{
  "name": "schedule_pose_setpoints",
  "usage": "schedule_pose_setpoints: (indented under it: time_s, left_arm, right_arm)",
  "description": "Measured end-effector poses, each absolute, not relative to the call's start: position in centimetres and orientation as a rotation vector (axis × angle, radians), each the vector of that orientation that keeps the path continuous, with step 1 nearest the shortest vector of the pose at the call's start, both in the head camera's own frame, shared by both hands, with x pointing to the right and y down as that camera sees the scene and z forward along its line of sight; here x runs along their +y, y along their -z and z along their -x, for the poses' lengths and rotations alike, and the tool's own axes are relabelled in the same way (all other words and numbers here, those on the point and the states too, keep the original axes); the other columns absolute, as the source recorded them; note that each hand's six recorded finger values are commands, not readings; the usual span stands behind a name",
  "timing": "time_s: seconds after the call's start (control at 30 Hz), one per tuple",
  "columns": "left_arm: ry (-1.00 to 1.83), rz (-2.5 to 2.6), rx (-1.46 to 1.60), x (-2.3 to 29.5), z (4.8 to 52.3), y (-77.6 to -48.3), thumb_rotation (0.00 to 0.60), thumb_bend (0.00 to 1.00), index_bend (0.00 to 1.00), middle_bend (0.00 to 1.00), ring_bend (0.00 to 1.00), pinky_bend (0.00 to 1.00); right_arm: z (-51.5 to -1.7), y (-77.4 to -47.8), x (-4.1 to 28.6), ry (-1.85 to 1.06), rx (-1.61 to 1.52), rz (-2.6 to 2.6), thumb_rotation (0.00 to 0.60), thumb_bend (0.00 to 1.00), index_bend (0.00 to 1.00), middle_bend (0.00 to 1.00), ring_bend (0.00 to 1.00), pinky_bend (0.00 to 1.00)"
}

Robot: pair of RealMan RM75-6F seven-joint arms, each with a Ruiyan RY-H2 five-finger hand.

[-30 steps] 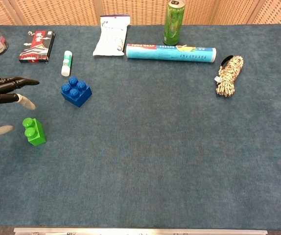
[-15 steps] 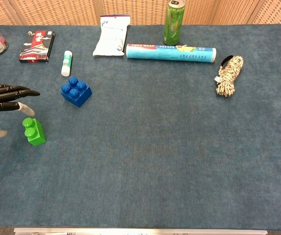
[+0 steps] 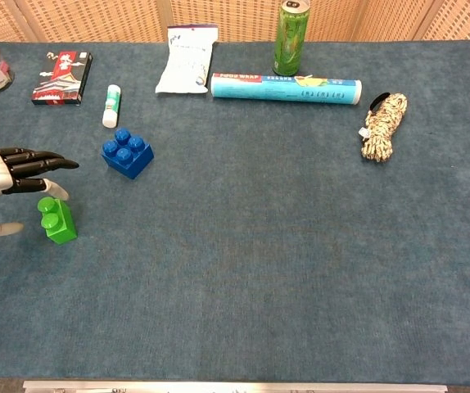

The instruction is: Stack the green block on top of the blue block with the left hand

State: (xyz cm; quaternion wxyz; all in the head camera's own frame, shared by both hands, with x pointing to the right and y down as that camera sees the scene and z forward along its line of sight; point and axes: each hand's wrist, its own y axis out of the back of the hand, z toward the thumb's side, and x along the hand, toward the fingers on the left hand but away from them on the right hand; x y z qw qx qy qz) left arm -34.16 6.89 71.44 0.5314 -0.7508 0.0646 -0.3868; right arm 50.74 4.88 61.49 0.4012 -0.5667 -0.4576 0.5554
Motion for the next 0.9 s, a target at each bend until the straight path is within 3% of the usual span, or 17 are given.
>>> schedule_pose_setpoints:
  time_s: [0.9]
  left_arm:
    - [0.932, 1.819, 0.105, 6.7, 32.6, -74.2, 0.6, 0.31, 0.28, 0.0, 0.02, 0.15]
  right_arm:
    - [-50.9, -61.5, 4.9, -1.41, -1.156, 1.436, 0.6, 0.29, 0.28, 0.23, 0.1, 0.3]
